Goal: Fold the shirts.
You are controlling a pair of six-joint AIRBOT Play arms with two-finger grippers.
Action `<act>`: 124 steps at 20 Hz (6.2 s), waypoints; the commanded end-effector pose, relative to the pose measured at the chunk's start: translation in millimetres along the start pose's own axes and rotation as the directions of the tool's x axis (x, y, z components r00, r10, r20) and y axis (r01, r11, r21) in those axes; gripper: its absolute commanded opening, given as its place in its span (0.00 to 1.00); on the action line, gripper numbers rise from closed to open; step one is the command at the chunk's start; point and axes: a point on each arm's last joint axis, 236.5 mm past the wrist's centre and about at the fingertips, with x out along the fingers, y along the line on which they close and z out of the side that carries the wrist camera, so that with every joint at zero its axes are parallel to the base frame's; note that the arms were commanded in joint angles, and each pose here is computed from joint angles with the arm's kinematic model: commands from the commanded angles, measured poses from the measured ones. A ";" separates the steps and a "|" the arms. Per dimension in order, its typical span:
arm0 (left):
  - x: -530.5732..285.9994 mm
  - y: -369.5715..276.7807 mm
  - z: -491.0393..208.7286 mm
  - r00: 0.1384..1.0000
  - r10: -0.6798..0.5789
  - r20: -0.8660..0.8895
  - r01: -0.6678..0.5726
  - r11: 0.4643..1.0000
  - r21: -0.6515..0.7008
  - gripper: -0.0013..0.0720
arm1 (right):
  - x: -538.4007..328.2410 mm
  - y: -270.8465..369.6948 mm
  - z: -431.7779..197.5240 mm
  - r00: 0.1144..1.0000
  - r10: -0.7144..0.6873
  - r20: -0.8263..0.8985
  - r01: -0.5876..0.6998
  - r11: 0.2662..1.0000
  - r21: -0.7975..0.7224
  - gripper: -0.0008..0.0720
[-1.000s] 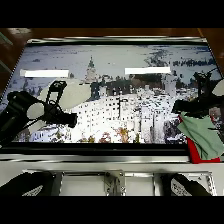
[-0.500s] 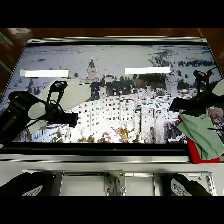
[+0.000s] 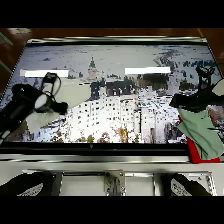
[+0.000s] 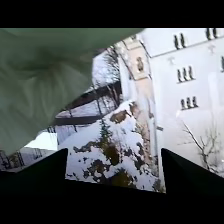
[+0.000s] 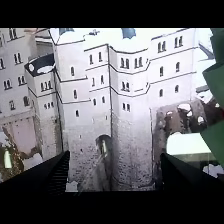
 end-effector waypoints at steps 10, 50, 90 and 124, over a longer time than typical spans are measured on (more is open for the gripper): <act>176.3 110.0 58.2 0.944 -0.323 0.074 0.276 0.645 -0.712 1.00 | 20.0 2.7 18.1 0.999 0.026 0.041 -0.027 0.999 0.020 0.97; -4.5 -195.0 -61.9 0.728 -0.628 -0.276 0.631 0.771 -0.089 0.95 | 72.3 52.2 -64.5 0.953 0.290 -0.087 -0.281 0.954 0.105 0.96; -49.8 -178.7 -19.3 0.735 -0.657 0.165 0.669 0.743 -0.019 0.09 | 116.6 136.5 -31.5 0.828 0.552 -0.095 -0.536 0.830 0.155 0.09; 12.7 -153.6 -8.7 0.729 -0.575 0.370 0.683 0.636 -0.359 0.56 | 38.6 108.6 -18.1 0.864 0.403 0.302 -0.473 0.856 0.210 0.09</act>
